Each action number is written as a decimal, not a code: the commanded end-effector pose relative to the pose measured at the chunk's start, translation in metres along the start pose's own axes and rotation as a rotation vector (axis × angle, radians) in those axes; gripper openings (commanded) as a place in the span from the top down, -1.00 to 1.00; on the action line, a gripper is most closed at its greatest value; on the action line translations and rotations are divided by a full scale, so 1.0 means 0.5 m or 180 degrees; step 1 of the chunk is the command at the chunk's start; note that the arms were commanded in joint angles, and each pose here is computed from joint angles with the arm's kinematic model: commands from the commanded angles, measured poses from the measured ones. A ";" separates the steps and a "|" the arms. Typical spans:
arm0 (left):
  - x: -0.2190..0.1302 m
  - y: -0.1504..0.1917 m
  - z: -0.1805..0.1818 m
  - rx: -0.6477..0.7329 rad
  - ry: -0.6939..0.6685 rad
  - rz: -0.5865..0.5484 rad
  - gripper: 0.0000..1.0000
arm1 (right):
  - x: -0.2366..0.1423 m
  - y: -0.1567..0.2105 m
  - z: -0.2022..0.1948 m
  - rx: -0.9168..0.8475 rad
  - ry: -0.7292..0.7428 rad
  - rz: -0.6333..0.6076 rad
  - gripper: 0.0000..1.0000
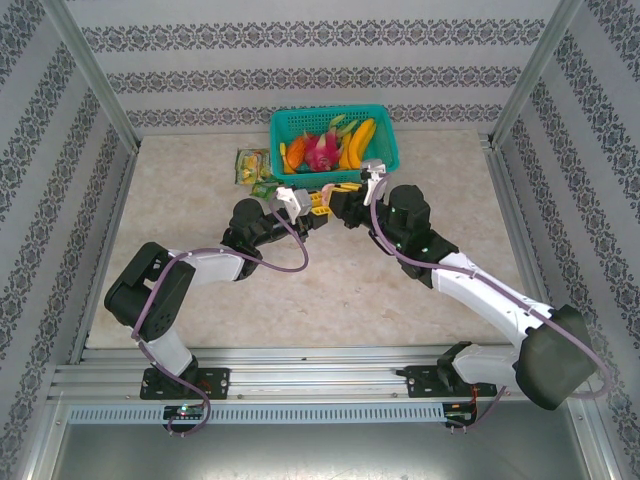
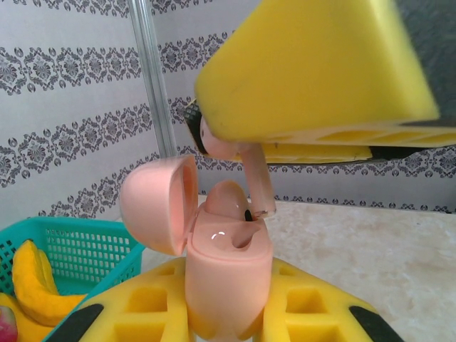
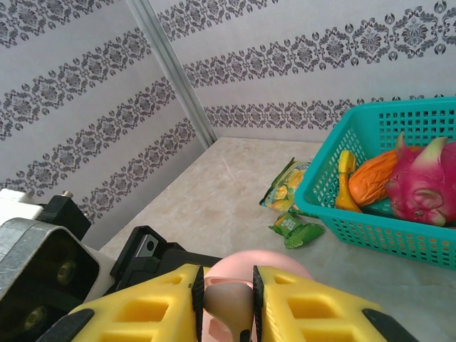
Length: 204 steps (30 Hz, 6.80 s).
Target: Insert wireless bluetooth earbuds into charging case
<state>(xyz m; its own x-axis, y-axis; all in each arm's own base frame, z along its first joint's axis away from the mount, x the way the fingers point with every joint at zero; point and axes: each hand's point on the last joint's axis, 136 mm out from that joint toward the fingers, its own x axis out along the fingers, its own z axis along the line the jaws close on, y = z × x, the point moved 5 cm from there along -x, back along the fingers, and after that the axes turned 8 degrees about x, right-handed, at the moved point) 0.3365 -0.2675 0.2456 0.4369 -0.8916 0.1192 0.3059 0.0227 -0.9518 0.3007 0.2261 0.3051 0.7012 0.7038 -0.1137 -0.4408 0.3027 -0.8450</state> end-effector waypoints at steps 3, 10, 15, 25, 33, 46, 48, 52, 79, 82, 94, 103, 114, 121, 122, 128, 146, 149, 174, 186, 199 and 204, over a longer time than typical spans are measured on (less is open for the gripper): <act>0.012 -0.050 0.000 0.0070 0.0019 -0.0203 1.00 | 0.003 -0.004 -0.008 -0.0001 -0.0029 -0.0059 0.44; 0.013 -0.051 -0.002 0.0056 0.0027 -0.0207 1.00 | 0.010 0.002 -0.014 0.0012 -0.0012 -0.0010 0.44; 0.014 -0.052 -0.002 0.0056 0.0032 -0.0207 1.00 | 0.015 0.008 -0.017 0.0022 -0.0014 0.0039 0.45; 0.020 -0.042 -0.004 0.0016 0.0047 -0.0190 1.00 | 0.015 -0.007 -0.004 0.0070 -0.0103 -0.0026 0.47; 0.021 -0.039 -0.003 -0.0007 0.0043 -0.0180 1.00 | 0.000 -0.029 0.012 0.0082 -0.0166 -0.0137 0.47; 0.025 -0.035 -0.002 -0.0038 0.0056 -0.0173 1.00 | -0.005 -0.043 0.025 0.0104 -0.0245 -0.0213 0.48; 0.026 -0.034 -0.003 -0.0040 0.0063 -0.0167 1.00 | -0.005 -0.044 0.025 0.0102 -0.0244 -0.0227 0.48; 0.027 -0.033 -0.004 -0.0066 0.0074 -0.0170 1.00 | -0.005 -0.049 0.025 0.0110 -0.0240 -0.0267 0.48; 0.025 -0.062 0.000 -0.0128 0.0007 -0.0362 1.00 | 0.019 -0.012 -0.012 0.0132 -0.0086 -0.0149 0.48; 0.026 -0.065 0.005 -0.0139 -0.0029 -0.0370 1.00 | 0.017 -0.004 -0.014 0.0117 -0.0080 -0.0108 0.48; 0.029 -0.074 0.014 -0.0188 -0.0099 -0.0403 1.00 | 0.021 0.031 -0.026 0.0069 -0.0089 0.0105 0.49; 0.031 -0.074 0.018 -0.0222 -0.0130 -0.0395 1.00 | 0.027 0.052 -0.037 0.0069 -0.0052 0.0237 0.48; 0.031 -0.063 0.018 -0.0265 -0.0159 -0.0351 1.00 | 0.042 0.072 -0.043 0.0060 -0.0028 0.0436 0.47; 0.031 -0.063 0.019 -0.0268 -0.0163 -0.0347 1.00 | 0.045 0.076 -0.044 0.0089 -0.0015 0.0463 0.32; 0.032 -0.064 0.019 -0.0265 -0.0158 -0.0351 1.00 | 0.045 0.073 -0.043 0.0089 -0.0017 0.0447 0.28; 0.033 -0.061 0.017 -0.0296 -0.0135 -0.0341 1.00 | 0.045 0.050 -0.034 0.0179 -0.0030 0.0334 0.06; 0.035 -0.035 0.011 -0.0385 -0.0118 -0.0278 1.00 | 0.022 -0.064 0.029 0.0347 -0.0296 -0.0064 -0.26; 0.034 -0.031 0.011 -0.0400 -0.0119 -0.0256 1.00 | 0.014 -0.080 0.031 0.0370 -0.0301 -0.0122 -0.27; 0.001 0.110 -0.069 -0.0639 0.0308 0.0273 1.00 | -0.075 0.045 -0.057 0.0317 0.0602 0.1104 -0.01; -0.010 0.152 -0.110 -0.0878 0.0540 0.0414 1.00 | -0.036 0.112 -0.052 -0.0122 0.0796 0.1586 0.14; -0.027 0.200 -0.129 -0.1041 0.0529 0.0759 1.00 | -0.027 0.146 -0.117 0.0296 0.1149 0.1554 0.08; -0.050 0.234 -0.142 -0.1180 0.0437 0.1057 1.00 | -0.022 0.180 -0.146 0.0705 0.1157 0.1486 0.04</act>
<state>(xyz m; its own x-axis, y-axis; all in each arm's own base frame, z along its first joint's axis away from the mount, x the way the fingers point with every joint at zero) 0.3102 -0.2748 0.1242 0.3461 -0.9242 -0.1613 -0.1195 0.1271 -0.9847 0.2922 0.1949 0.2017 0.5397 0.5155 -0.6656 -0.8071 0.0920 -0.5832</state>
